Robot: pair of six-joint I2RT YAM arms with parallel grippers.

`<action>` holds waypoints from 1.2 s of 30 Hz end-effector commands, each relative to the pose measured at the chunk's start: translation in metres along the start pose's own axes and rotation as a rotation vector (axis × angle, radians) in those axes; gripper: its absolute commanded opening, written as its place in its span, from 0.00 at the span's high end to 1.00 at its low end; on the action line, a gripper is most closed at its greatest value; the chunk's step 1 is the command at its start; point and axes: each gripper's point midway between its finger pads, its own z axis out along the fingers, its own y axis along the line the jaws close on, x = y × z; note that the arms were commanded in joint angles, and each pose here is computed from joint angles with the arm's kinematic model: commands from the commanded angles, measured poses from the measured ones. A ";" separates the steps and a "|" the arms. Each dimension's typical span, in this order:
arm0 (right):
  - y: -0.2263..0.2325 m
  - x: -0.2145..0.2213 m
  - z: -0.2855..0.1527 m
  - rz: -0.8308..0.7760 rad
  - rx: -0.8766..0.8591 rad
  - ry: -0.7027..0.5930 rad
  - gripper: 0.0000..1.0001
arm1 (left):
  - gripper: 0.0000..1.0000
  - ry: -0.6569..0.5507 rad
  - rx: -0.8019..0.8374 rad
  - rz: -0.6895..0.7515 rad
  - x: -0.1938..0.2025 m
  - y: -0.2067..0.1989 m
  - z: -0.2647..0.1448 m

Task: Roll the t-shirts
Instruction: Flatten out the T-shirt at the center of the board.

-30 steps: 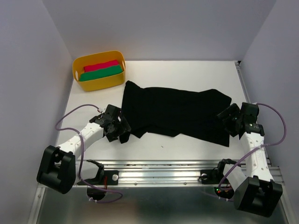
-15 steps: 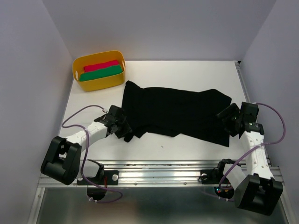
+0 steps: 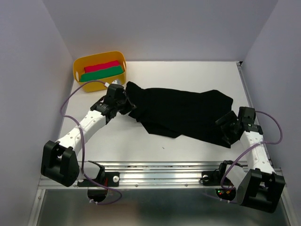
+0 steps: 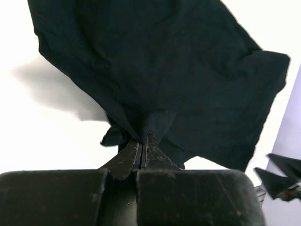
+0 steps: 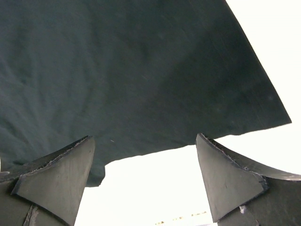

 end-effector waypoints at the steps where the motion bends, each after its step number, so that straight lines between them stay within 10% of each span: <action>1: -0.019 0.022 0.001 0.079 0.065 0.066 0.06 | 1.00 -0.054 0.047 0.023 -0.022 -0.018 -0.018; 23: -0.059 0.024 0.049 0.265 0.127 -0.082 0.37 | 1.00 -0.081 0.033 0.020 -0.041 -0.007 -0.026; 31: -0.047 0.007 0.056 0.242 0.088 -0.129 0.92 | 1.00 -0.078 0.017 0.014 -0.041 -0.001 -0.024; 36: -0.045 0.005 0.050 0.215 0.089 -0.132 0.91 | 1.00 -0.091 0.016 0.004 -0.043 0.001 -0.025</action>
